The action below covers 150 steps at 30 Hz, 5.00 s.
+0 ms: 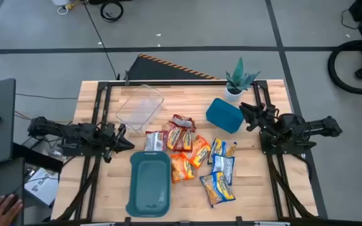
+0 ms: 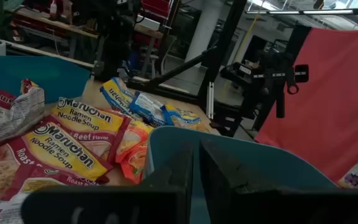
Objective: Sort Maruchan noodles
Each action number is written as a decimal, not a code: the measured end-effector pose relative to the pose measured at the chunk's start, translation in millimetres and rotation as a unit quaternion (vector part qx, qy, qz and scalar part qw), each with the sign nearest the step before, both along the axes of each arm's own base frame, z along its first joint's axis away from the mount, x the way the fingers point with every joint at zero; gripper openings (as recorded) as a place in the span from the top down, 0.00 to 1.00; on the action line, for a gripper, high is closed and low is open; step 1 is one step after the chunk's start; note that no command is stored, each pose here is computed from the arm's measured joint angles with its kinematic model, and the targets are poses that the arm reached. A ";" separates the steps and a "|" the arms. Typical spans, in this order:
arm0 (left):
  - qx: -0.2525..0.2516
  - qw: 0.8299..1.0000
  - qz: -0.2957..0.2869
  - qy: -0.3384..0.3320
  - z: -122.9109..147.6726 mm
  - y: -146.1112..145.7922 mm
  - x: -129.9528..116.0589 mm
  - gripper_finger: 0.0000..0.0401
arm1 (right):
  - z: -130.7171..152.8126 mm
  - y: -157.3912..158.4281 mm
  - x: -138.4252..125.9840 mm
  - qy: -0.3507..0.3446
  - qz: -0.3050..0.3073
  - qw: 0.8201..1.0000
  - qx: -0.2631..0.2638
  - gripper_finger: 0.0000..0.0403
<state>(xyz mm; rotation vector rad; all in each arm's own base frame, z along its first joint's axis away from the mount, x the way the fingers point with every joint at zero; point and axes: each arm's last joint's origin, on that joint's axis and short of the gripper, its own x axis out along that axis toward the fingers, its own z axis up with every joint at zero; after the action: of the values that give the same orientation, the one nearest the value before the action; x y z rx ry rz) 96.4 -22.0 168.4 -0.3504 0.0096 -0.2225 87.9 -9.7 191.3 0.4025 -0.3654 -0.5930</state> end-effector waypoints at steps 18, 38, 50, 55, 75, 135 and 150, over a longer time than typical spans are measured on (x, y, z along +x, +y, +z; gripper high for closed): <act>0.000 1.000 0.000 0.000 0.0 0.0 0.0 0.92 | 0.0 0.0 0.0 0.000 0.000 1.000 0.000 0.62; 0.000 1.000 0.000 0.000 0.0 0.0 0.0 0.92 | 0.0 0.0 0.0 0.000 0.000 1.000 0.000 0.62; 0.000 1.000 0.000 0.000 0.0 0.0 0.0 0.92 | 0.0 0.0 0.0 0.000 0.000 1.000 0.000 0.62; 0.000 1.000 0.000 0.000 0.0 0.0 0.0 0.92 | 0.1 0.0 0.0 0.000 0.000 1.000 0.000 0.62; -0.176 0.983 0.057 0.002 5.0 3.9 0.3 0.92 | 1.9 -0.1 -0.6 -0.011 -0.001 1.000 0.002 0.62; 0.087 0.941 0.320 -0.065 24.4 18.6 -5.3 0.95 | 41.2 -19.1 219.9 0.489 0.188 0.844 -0.116 0.46; 0.071 0.944 0.322 -0.015 30.0 19.9 -8.8 0.97 | 14.6 -49.3 287.0 0.609 0.218 0.761 -0.052 0.42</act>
<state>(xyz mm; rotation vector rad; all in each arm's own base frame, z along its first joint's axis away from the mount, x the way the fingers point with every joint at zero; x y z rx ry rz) 87.6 -2.1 198.4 -0.1916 -0.1183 0.4208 375.0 -59.0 205.9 -0.0734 0.9424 -0.2681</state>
